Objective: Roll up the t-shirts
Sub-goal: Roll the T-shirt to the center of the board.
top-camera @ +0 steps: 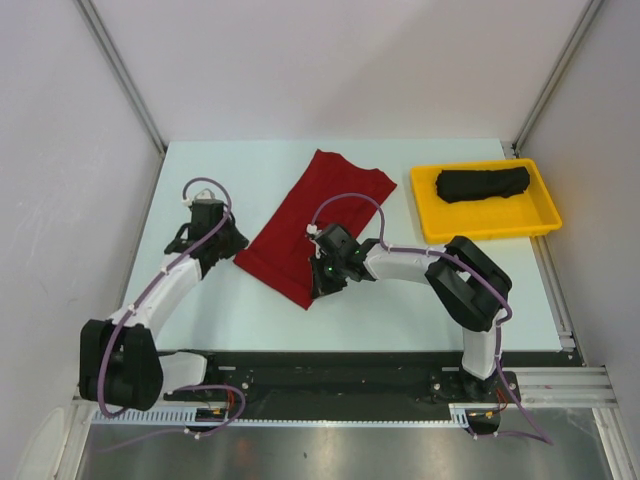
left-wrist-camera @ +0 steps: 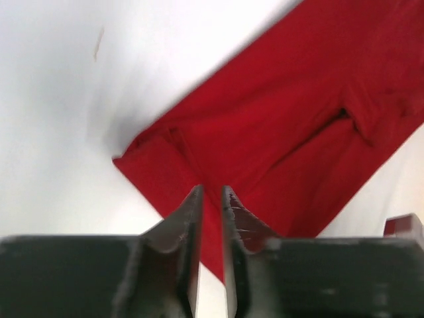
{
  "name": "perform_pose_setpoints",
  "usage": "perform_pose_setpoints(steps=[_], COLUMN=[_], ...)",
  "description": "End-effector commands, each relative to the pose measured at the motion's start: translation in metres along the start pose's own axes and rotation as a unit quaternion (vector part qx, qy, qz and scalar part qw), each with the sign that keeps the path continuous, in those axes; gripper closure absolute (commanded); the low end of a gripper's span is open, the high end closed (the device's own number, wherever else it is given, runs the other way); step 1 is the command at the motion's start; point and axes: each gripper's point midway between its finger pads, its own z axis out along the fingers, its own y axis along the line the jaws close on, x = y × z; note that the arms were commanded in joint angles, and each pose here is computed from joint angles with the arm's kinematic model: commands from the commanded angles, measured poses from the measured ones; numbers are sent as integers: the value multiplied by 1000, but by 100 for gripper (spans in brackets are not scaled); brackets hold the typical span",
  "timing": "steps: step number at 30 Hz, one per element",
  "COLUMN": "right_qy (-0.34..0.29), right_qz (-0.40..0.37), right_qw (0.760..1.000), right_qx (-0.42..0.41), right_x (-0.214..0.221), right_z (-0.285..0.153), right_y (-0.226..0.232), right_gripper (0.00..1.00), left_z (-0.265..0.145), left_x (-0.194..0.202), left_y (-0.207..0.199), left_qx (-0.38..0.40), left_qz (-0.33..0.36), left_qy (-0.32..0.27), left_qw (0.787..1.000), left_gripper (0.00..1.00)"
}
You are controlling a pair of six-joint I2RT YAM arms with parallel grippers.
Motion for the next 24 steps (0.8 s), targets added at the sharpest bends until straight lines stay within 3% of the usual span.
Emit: perform_pose_setpoints(steps=[1,11,21,23,24], right_qy=[17,18,4,-2,-19], right_qz=[14,17,11,3,-4], right_qw=[999,999,999,999,999], right_qx=[25,30,36,41,51], right_x=[11,13,7,8,2], right_z=[11,15,8,5,-2], right_y=[-16,-20,-19,-17,-17], right_gripper=[100,100,99,92,82], left_z=[-9,2,26,29,31], left_x=[49,99,103,102,104], left_y=[0,-30,-34,-36,-36], left_qx=[35,91,75,75,74], left_qz=[12,5,7,9,9], left_qy=[50,105,117,116,119], left_qw=[998,990,990,990,990], left_gripper=[85,92,92,92,92])
